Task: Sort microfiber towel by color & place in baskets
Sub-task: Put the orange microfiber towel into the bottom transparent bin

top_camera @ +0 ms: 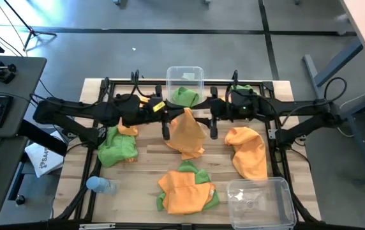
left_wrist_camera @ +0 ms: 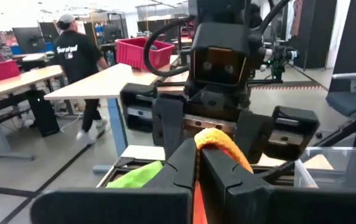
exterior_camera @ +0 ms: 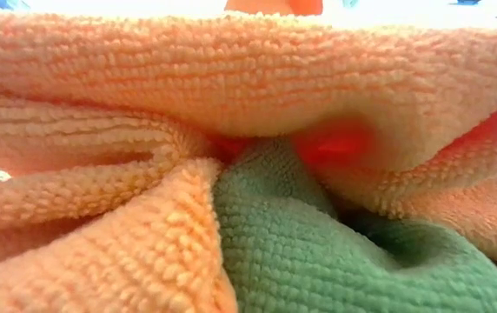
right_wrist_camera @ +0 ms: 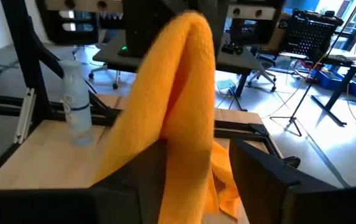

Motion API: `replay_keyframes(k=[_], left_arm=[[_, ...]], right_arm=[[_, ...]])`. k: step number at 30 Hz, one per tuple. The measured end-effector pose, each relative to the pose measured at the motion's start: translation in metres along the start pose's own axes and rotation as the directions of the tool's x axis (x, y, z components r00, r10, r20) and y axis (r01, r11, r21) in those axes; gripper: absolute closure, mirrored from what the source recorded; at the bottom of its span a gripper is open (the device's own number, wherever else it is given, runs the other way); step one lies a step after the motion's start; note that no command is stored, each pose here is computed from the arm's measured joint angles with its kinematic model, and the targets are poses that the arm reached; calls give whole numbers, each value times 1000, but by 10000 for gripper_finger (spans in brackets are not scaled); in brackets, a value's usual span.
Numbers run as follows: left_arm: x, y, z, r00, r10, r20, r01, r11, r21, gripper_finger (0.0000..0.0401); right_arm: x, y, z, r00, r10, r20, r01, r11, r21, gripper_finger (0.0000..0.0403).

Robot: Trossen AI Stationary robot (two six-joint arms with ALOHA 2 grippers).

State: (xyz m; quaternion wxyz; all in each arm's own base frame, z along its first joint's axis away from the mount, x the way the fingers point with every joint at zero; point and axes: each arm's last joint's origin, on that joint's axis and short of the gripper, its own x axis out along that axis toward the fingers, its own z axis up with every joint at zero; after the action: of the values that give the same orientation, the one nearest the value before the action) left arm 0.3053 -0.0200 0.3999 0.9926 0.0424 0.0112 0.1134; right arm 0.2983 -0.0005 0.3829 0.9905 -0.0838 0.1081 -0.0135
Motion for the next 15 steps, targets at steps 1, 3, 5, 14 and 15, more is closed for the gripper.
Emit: replay_keyframes(k=[1,3,5,14,15], left_arm=[[2,-1,-1,1000,1,6,-1,1000,-2,401],[5,-2,-2,1000,1,7,-1,1000,-3,401],[8,-3,-3,1000,2,16,-1,1000,-6,401],[16,-7,-11,1000,-22,-2,22,1000,-2,401],[17,-7,-11,1000,-30,0,30,1000,-9,401]], right_arm=[[3,0,0,1000,3,-4,-3,1000,-2,224],[8,1,-2,999,32,-11,-32,999,-3,219],[12,3,-3,997,81,-10,-81,997,-2,217],[29,6,-1,986,143,86,-139,989,-59,218],[30,6,-1,985,142,95,-136,988,-67,222]])
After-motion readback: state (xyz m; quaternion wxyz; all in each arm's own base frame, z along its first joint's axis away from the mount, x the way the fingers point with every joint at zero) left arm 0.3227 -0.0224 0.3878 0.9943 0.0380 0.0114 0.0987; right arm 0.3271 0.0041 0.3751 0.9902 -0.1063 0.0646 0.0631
